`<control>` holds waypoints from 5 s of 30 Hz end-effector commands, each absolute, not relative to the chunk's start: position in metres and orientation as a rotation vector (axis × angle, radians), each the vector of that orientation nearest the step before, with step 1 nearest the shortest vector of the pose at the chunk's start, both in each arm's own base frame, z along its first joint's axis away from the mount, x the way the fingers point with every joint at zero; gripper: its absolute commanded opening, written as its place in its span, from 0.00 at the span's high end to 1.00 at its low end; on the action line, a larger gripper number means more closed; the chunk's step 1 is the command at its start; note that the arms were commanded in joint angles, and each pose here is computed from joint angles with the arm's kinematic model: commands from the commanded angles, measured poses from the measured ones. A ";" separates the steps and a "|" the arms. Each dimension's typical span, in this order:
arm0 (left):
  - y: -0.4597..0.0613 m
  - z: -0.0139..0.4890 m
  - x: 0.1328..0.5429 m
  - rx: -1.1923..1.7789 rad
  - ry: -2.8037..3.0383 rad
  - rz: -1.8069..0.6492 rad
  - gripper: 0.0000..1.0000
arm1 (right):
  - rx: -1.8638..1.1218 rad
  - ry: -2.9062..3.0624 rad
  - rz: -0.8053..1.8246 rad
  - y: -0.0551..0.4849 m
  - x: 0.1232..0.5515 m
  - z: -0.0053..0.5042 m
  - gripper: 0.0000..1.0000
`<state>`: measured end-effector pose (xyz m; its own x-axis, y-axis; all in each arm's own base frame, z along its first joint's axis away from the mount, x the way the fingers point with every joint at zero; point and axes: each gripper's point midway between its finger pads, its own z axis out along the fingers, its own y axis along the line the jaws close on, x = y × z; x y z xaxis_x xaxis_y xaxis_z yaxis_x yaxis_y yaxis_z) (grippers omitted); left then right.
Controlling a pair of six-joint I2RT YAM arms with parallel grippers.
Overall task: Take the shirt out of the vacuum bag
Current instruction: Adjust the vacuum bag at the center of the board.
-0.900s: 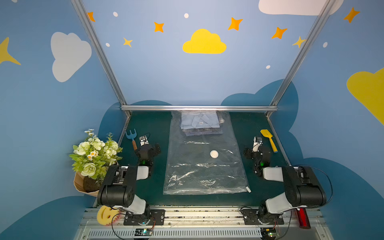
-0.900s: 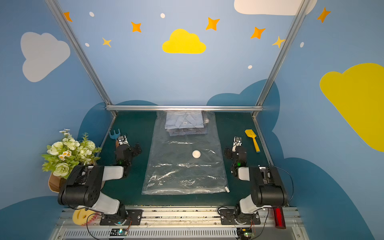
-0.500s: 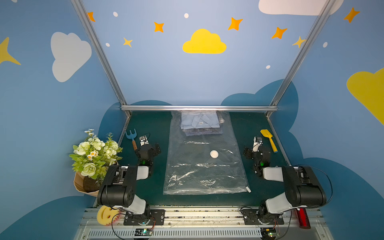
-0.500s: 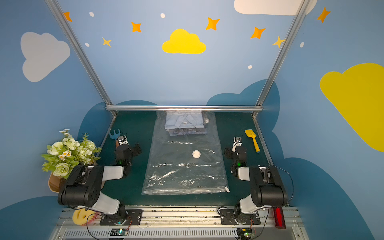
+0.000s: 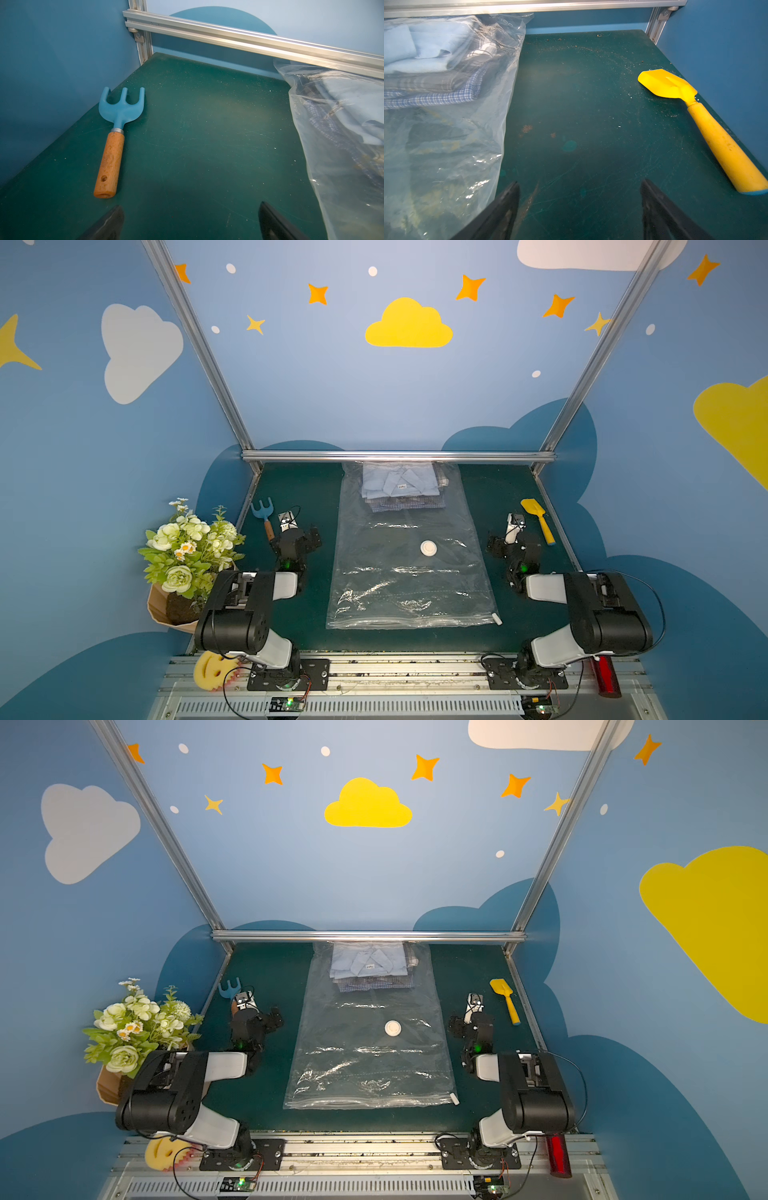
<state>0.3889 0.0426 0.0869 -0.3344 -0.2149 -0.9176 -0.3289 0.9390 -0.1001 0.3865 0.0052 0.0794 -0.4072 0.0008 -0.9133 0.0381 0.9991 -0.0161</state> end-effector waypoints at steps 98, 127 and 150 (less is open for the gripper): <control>-0.047 0.122 0.410 -0.858 2.084 -0.661 0.23 | -0.130 2.273 0.945 0.227 0.630 0.165 0.53; 0.000 0.054 0.568 -0.830 2.251 -0.853 0.19 | 0.568 2.753 0.702 0.116 0.226 0.109 0.33; -0.010 0.048 0.593 -0.756 2.274 -0.878 0.64 | 1.174 2.766 0.436 0.069 0.158 0.032 0.32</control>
<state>0.5933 -0.0078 0.0535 -0.6575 -0.6838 -0.3164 -0.2911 0.6178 -0.7304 0.1476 0.0717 0.0377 -0.7256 0.6869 0.0409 0.6670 0.6875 0.2871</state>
